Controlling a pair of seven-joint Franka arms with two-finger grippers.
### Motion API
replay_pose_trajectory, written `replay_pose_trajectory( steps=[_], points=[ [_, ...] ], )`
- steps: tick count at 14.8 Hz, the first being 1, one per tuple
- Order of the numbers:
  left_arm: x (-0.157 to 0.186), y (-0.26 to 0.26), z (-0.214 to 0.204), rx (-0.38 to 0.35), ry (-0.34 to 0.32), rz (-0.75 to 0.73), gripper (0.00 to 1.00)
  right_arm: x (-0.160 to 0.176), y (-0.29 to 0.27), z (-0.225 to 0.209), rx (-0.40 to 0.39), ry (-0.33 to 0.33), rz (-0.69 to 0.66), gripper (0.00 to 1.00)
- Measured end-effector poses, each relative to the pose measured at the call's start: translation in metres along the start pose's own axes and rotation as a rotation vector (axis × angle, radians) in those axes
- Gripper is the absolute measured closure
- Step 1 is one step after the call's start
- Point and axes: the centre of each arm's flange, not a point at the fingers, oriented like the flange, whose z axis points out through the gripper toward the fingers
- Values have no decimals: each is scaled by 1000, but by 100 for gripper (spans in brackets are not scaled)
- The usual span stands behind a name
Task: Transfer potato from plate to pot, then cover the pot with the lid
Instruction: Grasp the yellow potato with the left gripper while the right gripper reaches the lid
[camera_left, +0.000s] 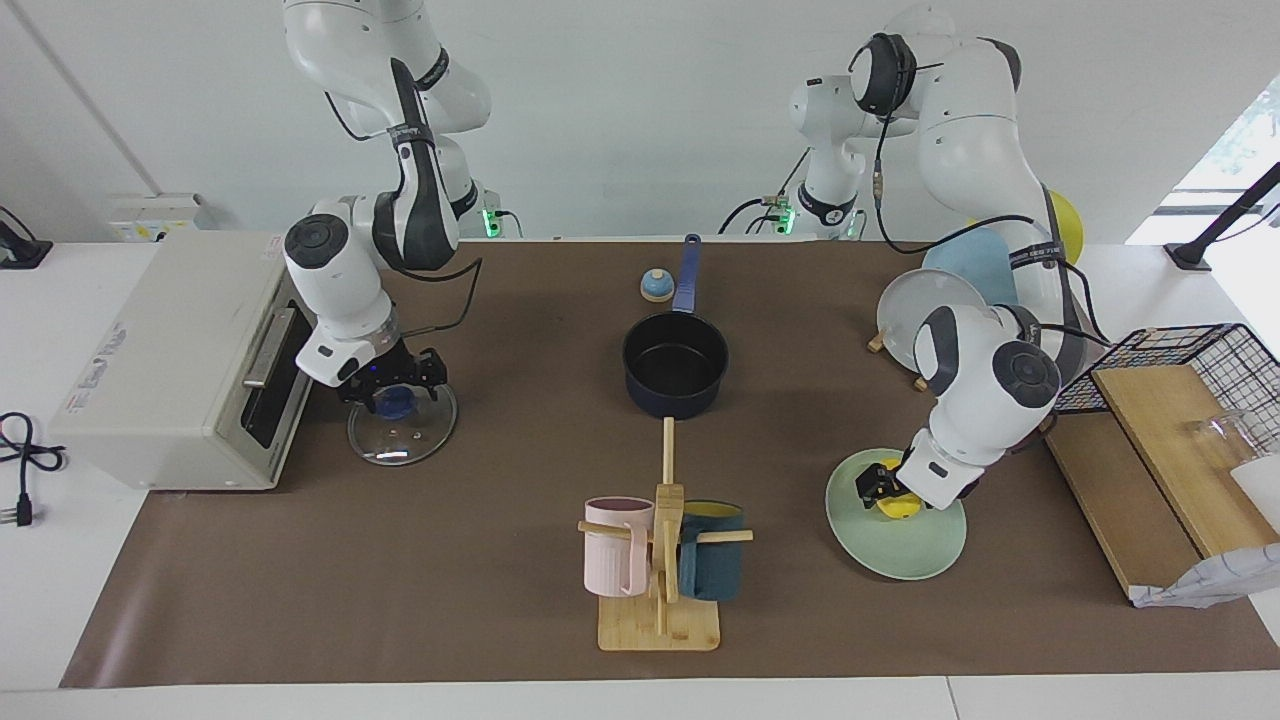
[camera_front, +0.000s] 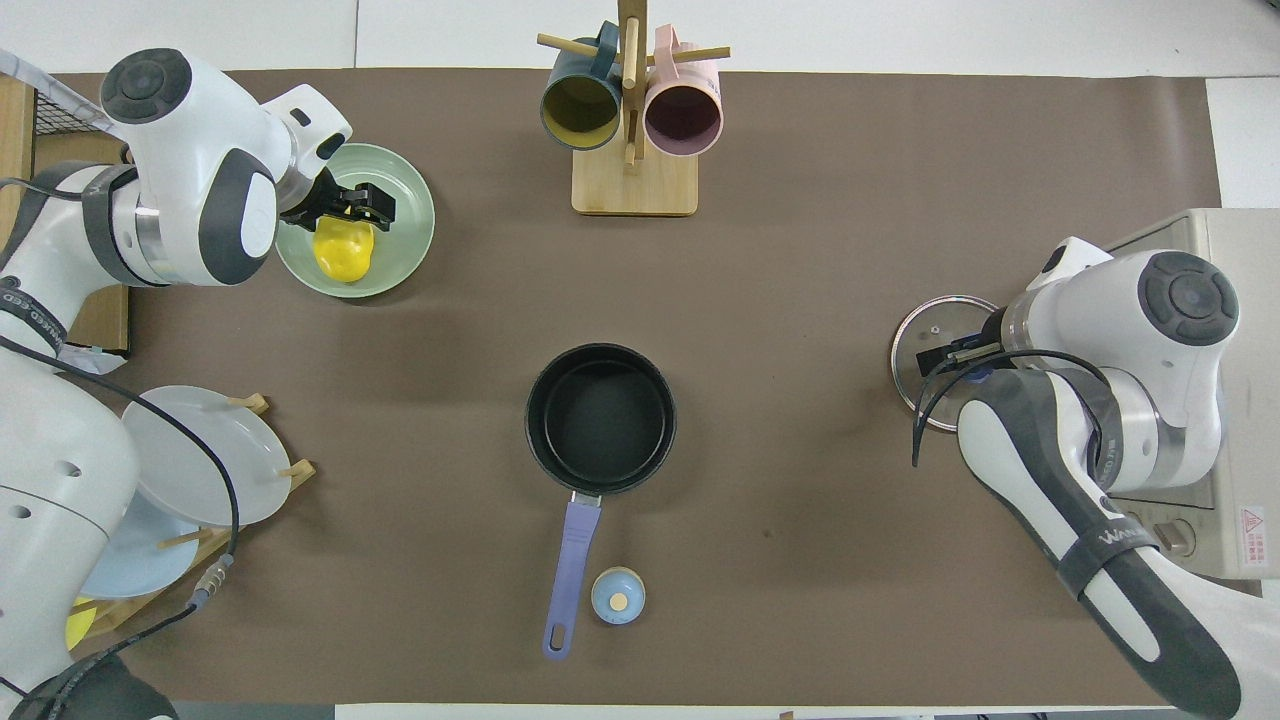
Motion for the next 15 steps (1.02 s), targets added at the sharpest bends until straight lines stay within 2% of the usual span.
replay_pose_trajectory(
  steps=[7, 8, 9, 10, 12, 15],
  points=[
    [-6, -5, 6, 22, -7, 6, 0, -7, 13, 7, 3, -14, -7, 0],
    [-7, -5, 6, 24, -8, 7, 6, -8, 13, 9, 4, -18, -7, 0],
    [-7, -5, 6, 25, -9, 8, 7, -9, 12, 10, 4, -20, -8, 0],
    [-7, -5, 6, 25, -8, 8, 12, -10, 12, 11, 4, -20, -8, 0],
    [-7, -5, 4, 25, -7, 8, 34, -10, 12, 11, 4, -20, -9, 1],
    [-6, -1, -23, 24, -6, 2, 34, -10, 12, 11, 5, -20, -15, 9]
  ],
)
